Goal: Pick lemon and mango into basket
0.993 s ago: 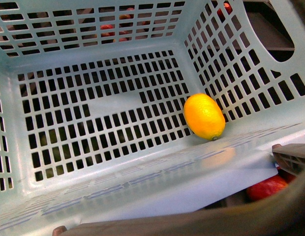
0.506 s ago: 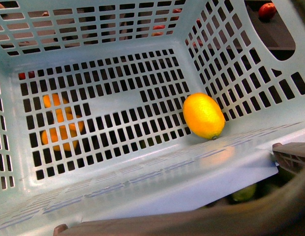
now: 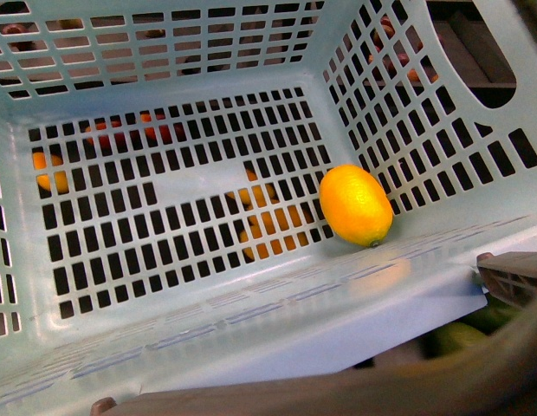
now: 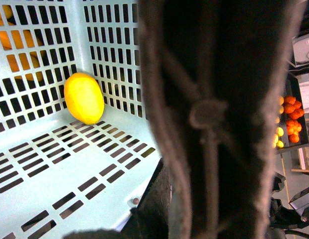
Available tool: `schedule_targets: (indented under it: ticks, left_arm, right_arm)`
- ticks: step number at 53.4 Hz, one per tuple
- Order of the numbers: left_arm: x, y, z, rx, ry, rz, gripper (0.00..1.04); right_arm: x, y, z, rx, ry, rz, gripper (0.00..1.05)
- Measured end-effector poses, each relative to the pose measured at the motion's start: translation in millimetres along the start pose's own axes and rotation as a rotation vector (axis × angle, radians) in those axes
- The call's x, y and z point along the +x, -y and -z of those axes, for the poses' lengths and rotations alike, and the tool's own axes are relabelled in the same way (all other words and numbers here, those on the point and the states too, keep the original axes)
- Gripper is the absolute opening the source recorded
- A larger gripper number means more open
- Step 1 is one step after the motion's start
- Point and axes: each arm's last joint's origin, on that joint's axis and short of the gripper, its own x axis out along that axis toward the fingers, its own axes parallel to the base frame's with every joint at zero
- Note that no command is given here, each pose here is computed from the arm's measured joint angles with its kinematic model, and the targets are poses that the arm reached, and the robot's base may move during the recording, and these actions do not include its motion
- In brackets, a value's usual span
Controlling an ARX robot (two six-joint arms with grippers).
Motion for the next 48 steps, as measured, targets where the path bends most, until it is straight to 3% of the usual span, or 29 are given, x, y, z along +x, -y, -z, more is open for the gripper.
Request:
schedule_targets:
  ticks: [48]
  left_arm:
    - [0.0,0.0,0.0,-0.001,0.001,-0.001,0.05]
  right_arm:
    - [0.0,0.1,0.6,0.0,-0.002,-0.001,0.96]
